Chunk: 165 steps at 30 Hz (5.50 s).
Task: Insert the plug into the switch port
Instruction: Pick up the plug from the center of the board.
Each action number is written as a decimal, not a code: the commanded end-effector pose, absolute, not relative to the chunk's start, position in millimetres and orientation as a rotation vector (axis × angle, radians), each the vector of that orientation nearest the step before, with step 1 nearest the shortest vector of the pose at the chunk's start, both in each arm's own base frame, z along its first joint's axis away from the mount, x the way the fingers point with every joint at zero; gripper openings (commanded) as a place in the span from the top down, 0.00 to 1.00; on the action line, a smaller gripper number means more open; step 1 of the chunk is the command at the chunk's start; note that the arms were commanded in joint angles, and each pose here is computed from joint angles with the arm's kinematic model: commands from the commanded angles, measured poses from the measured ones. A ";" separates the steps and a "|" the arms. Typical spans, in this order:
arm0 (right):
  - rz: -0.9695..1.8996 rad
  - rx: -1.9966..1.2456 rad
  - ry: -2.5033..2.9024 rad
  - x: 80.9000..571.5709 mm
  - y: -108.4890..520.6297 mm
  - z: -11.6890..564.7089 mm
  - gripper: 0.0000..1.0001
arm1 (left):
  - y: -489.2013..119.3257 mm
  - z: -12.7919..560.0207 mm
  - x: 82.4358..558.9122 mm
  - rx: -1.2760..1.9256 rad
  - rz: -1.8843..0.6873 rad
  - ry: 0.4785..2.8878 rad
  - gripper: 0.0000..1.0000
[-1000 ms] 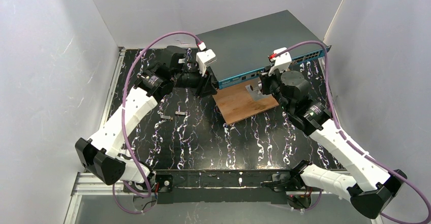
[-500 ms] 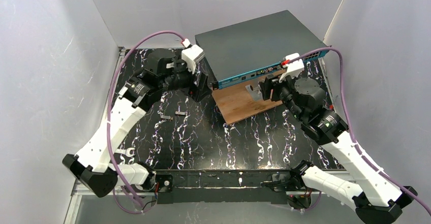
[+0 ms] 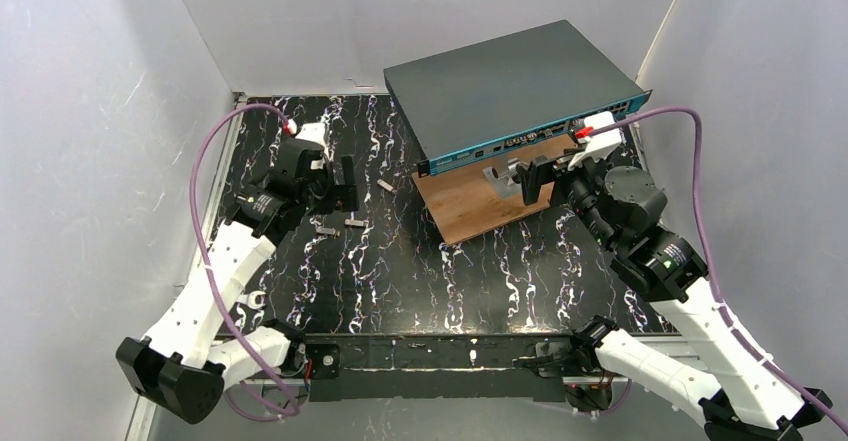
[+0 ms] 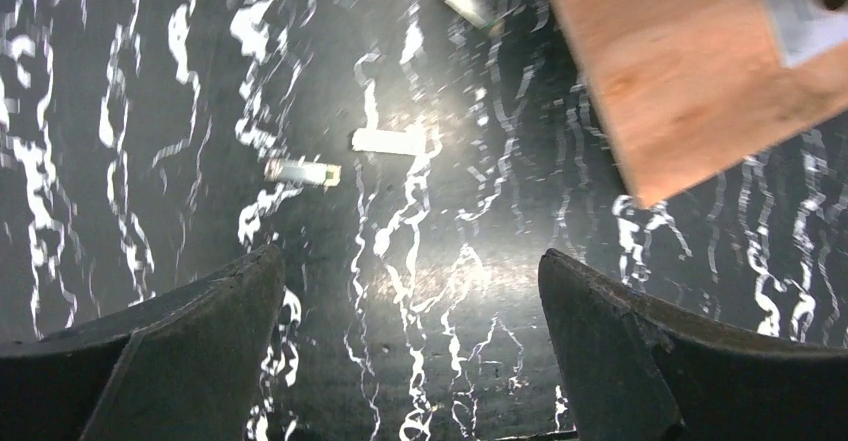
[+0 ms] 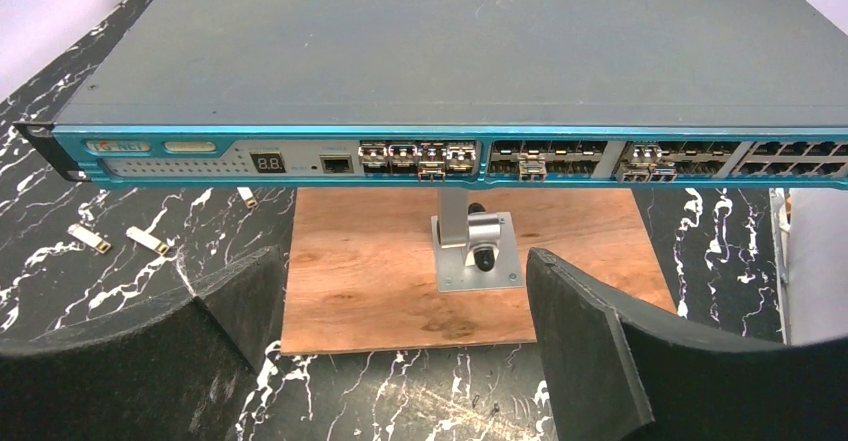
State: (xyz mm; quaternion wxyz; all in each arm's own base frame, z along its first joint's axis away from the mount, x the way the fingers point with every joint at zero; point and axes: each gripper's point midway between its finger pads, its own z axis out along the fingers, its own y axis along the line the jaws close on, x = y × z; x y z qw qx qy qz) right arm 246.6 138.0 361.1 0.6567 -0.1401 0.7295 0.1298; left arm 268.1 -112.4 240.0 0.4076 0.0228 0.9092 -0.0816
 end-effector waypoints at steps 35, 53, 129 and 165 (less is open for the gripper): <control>0.195 -0.316 1.598 237.8 111.9 367.8 0.01 | -50.9 45.3 282.6 -1.512 0.191 2.330 0.37; 0.187 -0.322 1.593 239.5 112.6 370.2 0.01 | -51.4 16.3 280.7 -1.562 0.292 2.374 0.53; 0.925 -1.258 1.398 167.6 270.4 375.5 0.03 | -198.6 231.2 156.4 0.289 -1.429 2.519 1.00; 0.660 -1.843 1.122 93.5 357.5 324.1 0.33 | -231.3 308.7 80.3 1.067 -1.652 2.283 1.00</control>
